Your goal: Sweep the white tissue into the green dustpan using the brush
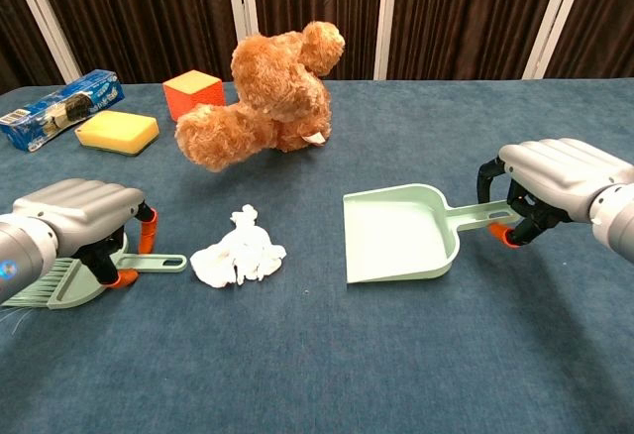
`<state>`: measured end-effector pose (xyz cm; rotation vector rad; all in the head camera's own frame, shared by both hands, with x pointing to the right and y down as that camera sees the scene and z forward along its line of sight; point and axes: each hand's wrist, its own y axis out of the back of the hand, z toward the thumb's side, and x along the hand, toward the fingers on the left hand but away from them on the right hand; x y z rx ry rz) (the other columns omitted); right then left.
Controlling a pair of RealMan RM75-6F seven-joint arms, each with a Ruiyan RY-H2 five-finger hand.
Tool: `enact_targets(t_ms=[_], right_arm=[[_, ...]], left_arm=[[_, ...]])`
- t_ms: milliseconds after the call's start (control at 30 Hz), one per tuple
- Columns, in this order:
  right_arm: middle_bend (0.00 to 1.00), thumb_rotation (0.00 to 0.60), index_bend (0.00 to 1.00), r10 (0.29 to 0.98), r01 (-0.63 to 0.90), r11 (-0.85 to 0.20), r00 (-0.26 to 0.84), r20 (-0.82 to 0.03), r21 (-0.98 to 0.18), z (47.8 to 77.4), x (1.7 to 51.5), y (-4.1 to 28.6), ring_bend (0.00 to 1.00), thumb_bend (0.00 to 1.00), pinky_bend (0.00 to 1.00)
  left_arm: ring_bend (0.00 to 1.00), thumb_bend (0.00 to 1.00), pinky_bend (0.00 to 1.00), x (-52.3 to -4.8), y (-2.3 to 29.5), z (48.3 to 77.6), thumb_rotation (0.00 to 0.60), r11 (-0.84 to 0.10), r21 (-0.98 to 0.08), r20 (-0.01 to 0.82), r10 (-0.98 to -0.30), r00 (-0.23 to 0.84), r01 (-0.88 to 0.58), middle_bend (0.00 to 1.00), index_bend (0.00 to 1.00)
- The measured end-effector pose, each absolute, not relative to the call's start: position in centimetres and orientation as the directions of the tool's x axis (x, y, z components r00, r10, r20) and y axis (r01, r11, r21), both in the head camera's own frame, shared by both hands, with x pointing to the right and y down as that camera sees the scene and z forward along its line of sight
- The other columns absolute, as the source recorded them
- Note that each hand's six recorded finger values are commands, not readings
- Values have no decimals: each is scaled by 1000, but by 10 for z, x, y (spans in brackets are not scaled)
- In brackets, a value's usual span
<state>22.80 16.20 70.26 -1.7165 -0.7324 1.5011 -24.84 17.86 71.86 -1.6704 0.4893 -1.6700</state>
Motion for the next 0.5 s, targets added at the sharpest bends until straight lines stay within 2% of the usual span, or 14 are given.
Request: enact_targets(t_ms=[200,333,500], right_arm=[[922,600,559,805,-44,-571,162,-570,-819,701,227,162,914,463,832],[922,600,559,805,-49,-572,161,-572,-819,701,227,162,914,464,832],[922,600,559,804,-56,-571,162,-572,-819,701,227,161,914,463,832]], left_arm=[[1000,625,1000,-246,174,712,600,-655,-735,676,-730,105,178,1000,734],[1000,664,1000,-239,167,702,600,-622,-774,634,-762,135,119,1000,783],[1000,673,1000,-228,159,687,600,-582,-812,578,-797,177,32,1000,796]])
